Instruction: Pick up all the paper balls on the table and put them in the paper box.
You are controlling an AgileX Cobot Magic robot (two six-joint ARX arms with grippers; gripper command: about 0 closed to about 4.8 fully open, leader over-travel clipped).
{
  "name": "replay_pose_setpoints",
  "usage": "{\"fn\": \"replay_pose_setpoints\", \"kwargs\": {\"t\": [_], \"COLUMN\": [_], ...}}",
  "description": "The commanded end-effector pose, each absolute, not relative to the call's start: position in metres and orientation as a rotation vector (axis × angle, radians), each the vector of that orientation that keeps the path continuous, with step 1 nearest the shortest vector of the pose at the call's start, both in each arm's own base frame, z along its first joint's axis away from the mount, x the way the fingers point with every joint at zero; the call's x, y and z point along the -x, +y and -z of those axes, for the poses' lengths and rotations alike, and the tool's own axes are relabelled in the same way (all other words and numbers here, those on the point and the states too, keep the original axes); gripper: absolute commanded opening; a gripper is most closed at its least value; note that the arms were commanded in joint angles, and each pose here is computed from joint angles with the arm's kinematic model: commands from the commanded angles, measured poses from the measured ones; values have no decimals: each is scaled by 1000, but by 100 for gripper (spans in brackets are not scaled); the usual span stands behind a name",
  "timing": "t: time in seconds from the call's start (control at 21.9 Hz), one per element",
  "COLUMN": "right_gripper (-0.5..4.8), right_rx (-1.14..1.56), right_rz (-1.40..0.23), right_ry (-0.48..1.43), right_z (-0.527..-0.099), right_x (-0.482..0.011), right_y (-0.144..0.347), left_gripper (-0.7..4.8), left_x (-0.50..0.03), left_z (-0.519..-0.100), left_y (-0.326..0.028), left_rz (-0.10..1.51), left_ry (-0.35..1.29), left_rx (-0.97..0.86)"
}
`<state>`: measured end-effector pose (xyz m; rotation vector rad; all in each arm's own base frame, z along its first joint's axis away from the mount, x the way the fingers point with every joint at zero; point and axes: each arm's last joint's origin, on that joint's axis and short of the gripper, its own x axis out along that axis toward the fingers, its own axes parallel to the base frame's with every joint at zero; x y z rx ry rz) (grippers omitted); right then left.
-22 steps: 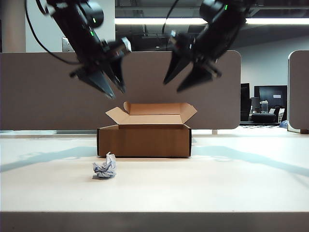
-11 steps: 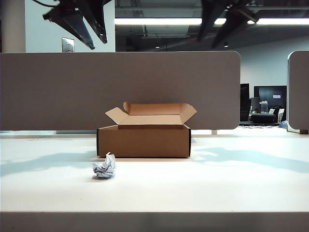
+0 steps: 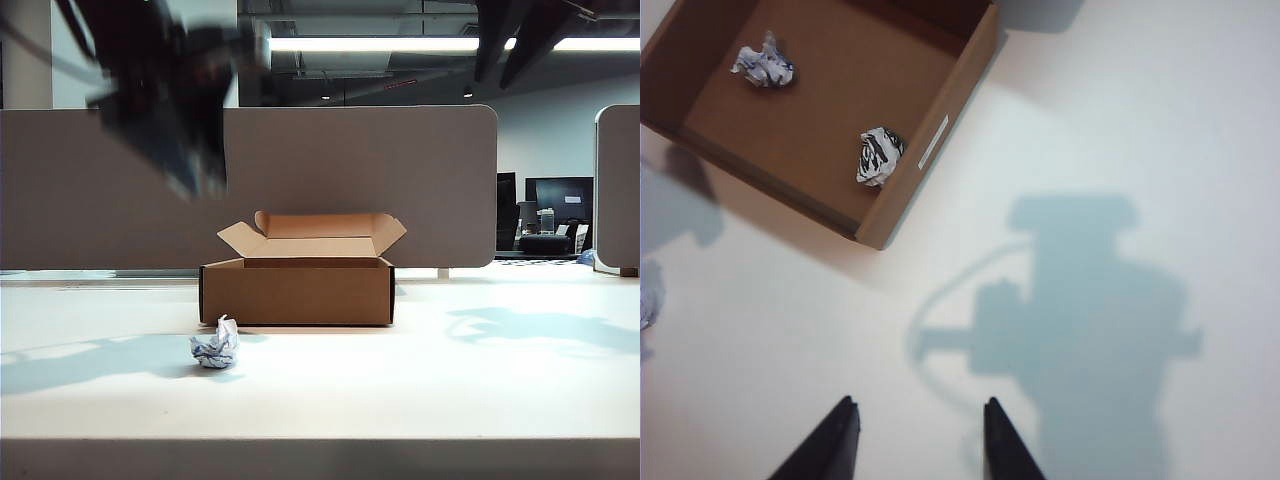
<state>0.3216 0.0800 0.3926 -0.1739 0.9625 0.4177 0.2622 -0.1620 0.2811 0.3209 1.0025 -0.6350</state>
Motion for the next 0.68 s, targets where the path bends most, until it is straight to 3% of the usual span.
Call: {"fn": "replay_pose_setpoints", "kwargs": {"t": [0.05, 0.46, 0.68], "right_gripper": [180, 180, 180], "right_rx": [162, 167, 167], "right_rz": [-394, -386, -386], "right_ry": [956, 967, 969], "right_z": [-397, -396, -395], "right_x": [-318, -318, -318], "right_y": [78, 77, 77], "left_gripper": [181, 194, 247], "left_x": [-266, -282, -281], "left_z": [-260, -209, -206], "left_y": [-167, -178, -180], "left_rz": [684, 655, 657], "left_ry": [1044, 1232, 1245], "left_rx": [-290, -300, -309]}}
